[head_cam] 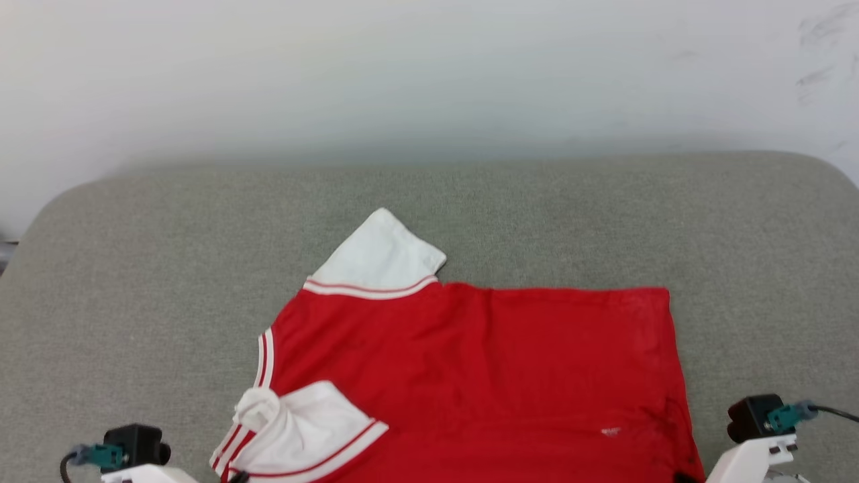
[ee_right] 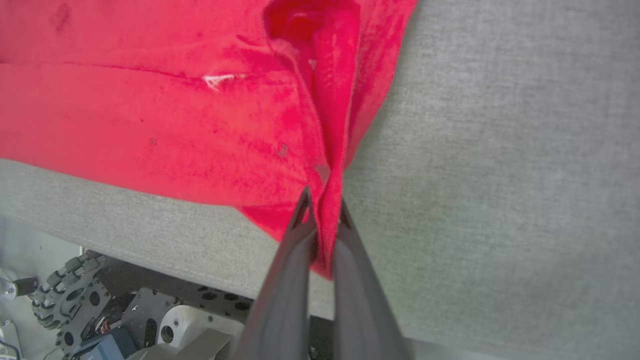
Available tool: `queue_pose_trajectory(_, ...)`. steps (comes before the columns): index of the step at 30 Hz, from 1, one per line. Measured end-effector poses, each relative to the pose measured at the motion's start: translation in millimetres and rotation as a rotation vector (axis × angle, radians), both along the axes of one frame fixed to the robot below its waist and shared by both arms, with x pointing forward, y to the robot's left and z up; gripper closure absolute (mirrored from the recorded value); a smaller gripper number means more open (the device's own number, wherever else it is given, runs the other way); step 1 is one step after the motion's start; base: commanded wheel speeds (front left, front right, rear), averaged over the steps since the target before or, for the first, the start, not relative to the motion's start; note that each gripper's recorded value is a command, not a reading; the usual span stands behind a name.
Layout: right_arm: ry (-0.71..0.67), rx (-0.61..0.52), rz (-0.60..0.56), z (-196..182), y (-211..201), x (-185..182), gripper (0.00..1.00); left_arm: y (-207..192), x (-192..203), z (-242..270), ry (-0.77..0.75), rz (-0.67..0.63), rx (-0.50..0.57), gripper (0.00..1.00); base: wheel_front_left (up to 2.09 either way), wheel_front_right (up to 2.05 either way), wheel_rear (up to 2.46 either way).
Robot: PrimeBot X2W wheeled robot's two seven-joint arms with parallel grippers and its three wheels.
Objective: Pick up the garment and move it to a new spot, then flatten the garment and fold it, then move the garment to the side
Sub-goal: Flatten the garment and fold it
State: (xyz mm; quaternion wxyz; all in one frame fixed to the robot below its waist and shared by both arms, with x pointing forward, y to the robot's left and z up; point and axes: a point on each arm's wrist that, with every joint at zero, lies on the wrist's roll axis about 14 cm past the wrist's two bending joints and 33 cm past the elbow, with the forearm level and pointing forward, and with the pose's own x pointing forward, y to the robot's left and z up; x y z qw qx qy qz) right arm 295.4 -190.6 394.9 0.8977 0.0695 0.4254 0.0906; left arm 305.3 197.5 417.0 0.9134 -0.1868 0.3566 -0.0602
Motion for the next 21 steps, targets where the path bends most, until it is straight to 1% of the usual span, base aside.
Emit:
queue_pose_trajectory(5, 0.012, 0.002, -0.014, 0.4, -3.5, -17.3, 1.00, 2.6, -22.3, -5.8, 0.042, 0.020, -0.006, 1.00, 0.00, 0.00, 0.00)
queue_pose_trajectory(6, 0.020, 0.005, -0.018, -1.7, -3.3, -19.7, 0.87, 0.5, -24.6, -8.1, 0.052, 0.021, -0.015, 1.00, 0.00, 0.00, 0.00)
queue_pose_trajectory(7, 0.027, 0.006, -0.021, -3.6, -3.0, -21.6, 0.24, -1.8, -25.3, -9.7, 0.056, 0.022, -0.021, 0.78, 0.00, 0.00, 0.00)
queue_pose_trajectory(8, 0.023, 0.016, -0.029, -4.5, -1.5, -22.1, 0.00, -2.5, -25.3, -11.2, 0.057, 0.031, -0.025, 0.13, 0.00, 0.00, 0.00)
queue_pose_trajectory(9, 0.018, 0.023, -0.034, -5.2, 0.4, -22.0, 0.00, -4.7, -26.2, -13.1, 0.062, 0.031, -0.031, 0.00, 0.00, 0.00, 0.00)
queue_pose_trajectory(11, -0.025, 0.030, -0.047, -2.1, 1.1, -17.6, 0.00, -5.2, -22.6, -13.7, 0.042, 0.044, -0.030, 0.00, 0.00, 0.00, 0.00)
queue_pose_trajectory(13, -0.119, 0.042, -0.076, 9.6, 0.9, -6.0, 0.00, -8.0, -13.5, -8.4, 0.002, 0.044, -0.034, 0.00, 0.00, 0.00, 0.00)
queue_pose_trajectory(16, -0.307, 0.046, -0.123, 36.2, -2.6, 13.7, 0.00, -7.1, 9.6, 11.0, -0.122, 0.057, -0.016, 0.00, 0.00, 0.00, 0.00)
queue_pose_trajectory(19, -0.505, 0.028, -0.173, 69.3, -12.7, 31.4, 0.00, -6.3, 32.8, 35.5, -0.264, 0.066, 0.012, 0.00, 0.00, 0.00, 0.00)
queue_pose_trajectory(21, -0.600, 0.010, -0.202, 86.5, -19.8, 37.9, 0.00, -7.7, 48.6, 57.1, -0.378, 0.074, 0.027, 0.00, 0.00, 0.00, 0.00)
